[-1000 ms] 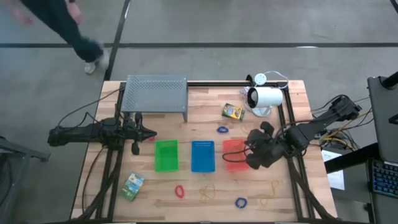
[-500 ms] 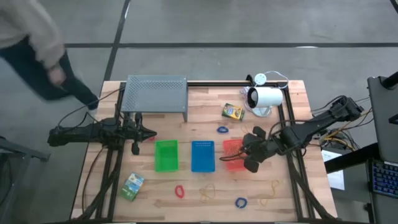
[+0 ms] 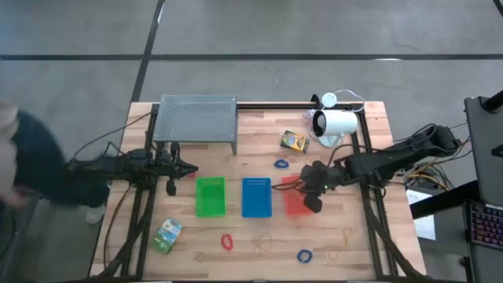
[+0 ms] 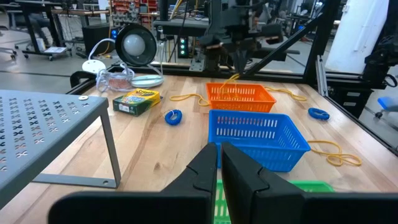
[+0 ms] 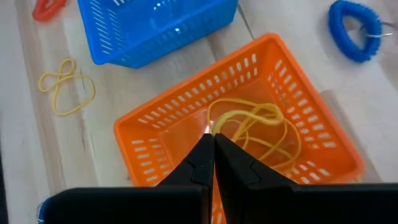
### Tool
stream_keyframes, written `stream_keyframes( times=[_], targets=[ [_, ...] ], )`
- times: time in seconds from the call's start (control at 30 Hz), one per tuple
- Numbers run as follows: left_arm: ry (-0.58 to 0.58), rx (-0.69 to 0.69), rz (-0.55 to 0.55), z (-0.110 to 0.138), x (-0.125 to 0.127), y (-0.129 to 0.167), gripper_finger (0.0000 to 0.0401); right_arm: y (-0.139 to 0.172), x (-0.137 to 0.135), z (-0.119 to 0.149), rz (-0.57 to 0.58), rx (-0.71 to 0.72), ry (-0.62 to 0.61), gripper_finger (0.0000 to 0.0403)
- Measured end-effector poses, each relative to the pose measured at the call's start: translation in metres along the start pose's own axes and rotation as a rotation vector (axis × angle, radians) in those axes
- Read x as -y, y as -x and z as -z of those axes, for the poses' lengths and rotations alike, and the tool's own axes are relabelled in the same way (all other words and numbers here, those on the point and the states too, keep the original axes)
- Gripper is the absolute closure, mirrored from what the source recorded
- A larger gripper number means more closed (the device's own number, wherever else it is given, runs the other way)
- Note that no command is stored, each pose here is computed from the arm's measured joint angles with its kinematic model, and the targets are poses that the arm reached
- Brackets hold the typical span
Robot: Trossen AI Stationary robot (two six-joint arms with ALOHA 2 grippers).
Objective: Pick & Place Office Desk Supplies
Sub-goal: Put the yellow rubber band into the orange bin
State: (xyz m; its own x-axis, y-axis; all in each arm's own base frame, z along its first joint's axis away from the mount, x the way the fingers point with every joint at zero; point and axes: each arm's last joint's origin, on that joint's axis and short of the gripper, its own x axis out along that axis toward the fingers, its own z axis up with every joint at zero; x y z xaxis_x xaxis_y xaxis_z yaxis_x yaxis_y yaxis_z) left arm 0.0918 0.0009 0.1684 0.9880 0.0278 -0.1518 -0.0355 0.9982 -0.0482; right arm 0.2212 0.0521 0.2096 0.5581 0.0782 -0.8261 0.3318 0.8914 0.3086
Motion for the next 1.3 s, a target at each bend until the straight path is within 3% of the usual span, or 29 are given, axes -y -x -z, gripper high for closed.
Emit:
stream_keyframes(
  times=[0.3,0.57,1.03,1.3],
  targets=[
    [0.000,0.000,0.000,0.000,0.000,0.000,0.0373,-0.017,0.024,0.005,-0.080,-0.027,-0.037,0.0394],
    [0.000,0.000,0.000,0.000,0.000,0.000,0.0373,-0.017,0.025,0.003,-0.083,-0.012,-0.041,0.0390],
    [0.000,0.000,0.000,0.000,0.000,0.000,0.0373,-0.016,0.024,0.001,-0.094,0.002,-0.003,0.0277],
    [0.000,0.000,0.000,0.000,0.000,0.000,0.0373,0.012,0.025,-0.005,0.040,0.094,-0.077,0.0276]
  ],
)
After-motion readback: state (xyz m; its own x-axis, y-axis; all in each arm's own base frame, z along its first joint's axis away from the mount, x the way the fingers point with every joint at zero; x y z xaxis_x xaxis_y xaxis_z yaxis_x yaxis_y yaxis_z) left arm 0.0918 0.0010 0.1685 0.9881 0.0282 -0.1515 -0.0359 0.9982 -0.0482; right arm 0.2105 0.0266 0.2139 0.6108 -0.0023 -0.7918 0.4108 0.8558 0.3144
